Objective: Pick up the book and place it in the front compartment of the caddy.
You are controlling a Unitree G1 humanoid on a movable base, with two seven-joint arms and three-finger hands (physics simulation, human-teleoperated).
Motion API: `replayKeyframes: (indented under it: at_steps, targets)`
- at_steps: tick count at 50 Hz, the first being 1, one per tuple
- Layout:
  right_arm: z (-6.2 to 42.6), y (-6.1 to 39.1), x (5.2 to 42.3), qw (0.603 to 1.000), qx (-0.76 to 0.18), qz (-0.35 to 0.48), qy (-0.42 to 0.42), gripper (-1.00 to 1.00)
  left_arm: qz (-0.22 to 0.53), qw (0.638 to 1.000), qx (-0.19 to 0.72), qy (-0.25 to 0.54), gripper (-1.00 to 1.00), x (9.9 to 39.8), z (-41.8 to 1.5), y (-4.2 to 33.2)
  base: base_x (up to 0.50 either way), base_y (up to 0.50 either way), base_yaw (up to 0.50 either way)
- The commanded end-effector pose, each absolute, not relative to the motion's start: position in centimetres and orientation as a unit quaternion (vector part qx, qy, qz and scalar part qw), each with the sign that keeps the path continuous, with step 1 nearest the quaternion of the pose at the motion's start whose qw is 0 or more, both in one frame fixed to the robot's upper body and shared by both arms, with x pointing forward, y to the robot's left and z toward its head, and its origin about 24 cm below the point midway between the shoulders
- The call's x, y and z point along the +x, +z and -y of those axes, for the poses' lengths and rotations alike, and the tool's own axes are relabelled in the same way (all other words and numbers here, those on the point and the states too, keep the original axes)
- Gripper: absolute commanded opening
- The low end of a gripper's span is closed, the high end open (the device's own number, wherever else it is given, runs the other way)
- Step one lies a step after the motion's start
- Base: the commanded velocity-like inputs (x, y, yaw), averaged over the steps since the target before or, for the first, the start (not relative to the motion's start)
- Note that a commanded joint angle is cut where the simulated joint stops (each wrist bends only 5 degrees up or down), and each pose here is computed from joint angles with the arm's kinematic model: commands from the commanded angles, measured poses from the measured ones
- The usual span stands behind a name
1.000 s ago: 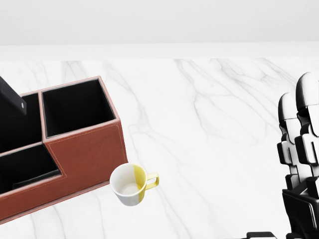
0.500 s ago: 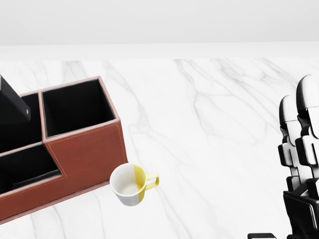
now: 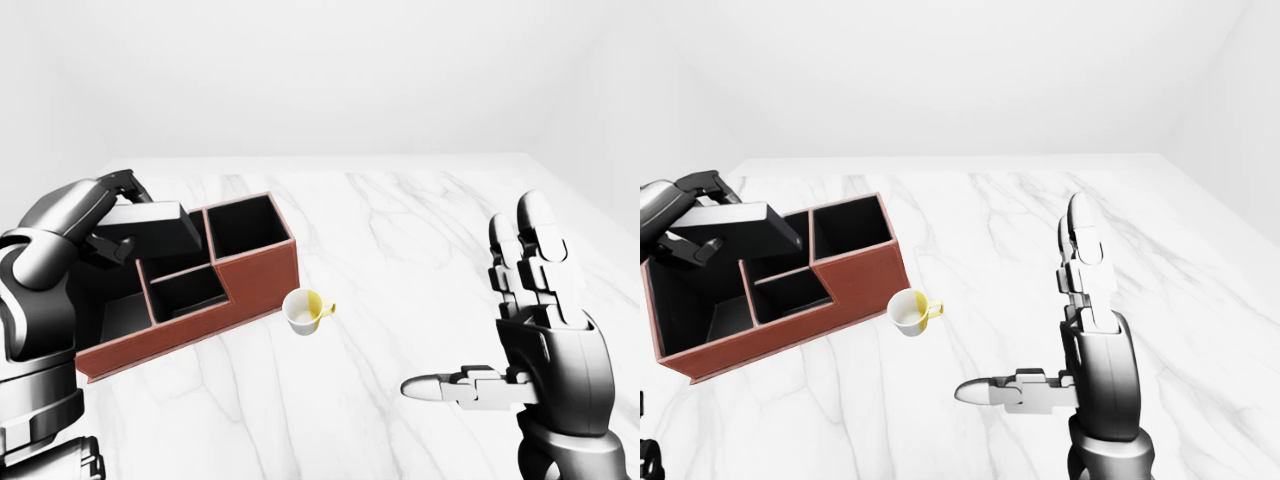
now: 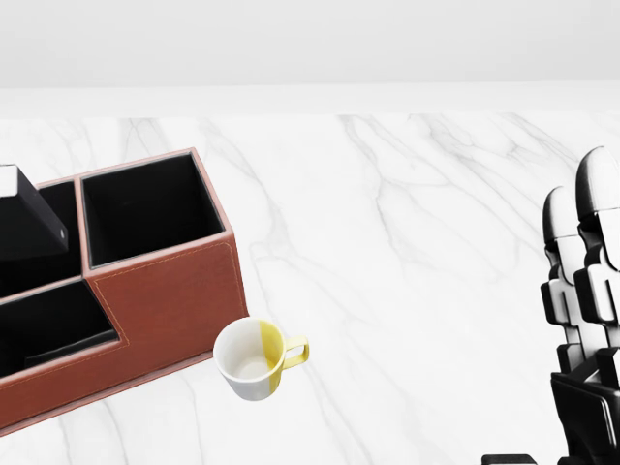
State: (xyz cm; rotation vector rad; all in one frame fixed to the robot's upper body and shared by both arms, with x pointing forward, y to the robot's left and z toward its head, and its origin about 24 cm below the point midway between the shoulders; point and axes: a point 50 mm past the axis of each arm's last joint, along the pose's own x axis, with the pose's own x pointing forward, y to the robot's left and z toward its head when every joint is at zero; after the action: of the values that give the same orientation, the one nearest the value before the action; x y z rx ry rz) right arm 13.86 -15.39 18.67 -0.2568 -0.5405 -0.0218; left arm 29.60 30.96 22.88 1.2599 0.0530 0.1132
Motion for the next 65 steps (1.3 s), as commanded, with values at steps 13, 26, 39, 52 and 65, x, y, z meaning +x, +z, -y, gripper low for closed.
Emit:
replayKeyframes:
  at_steps: [13,26,39,52,65]
  targets:
    - [16.1,17.8,14.7,0.962,-0.118,0.247,-0.019,1.0,-0.09,0.813,0.571,0.069,-0.94,31.8,-32.6,19.7,0.0,0.0,0.0]
    - [16.2,17.8,14.4,0.962,-0.123,0.244,-0.022,1.0,-0.122,0.817,0.559,0.073,-0.93,32.9,-33.0,17.6,0.0,0.0,0.0]
    - [16.2,17.8,14.3,0.962,-0.126,0.243,-0.022,1.0,-0.145,0.823,0.544,0.071,-0.93,33.0,-33.3,15.6,0.0,0.0,0.0]
    - [16.0,18.2,14.1,0.959,-0.129,0.252,-0.017,1.0,-0.142,0.824,0.545,0.062,-0.94,33.1,-33.0,16.0,0.0,0.0,0.0]
    - [15.7,17.6,14.6,0.962,-0.126,0.24,-0.011,1.0,-0.139,0.832,0.529,0.095,-0.95,33.5,-33.9,16.0,0.0,0.0,0.0]
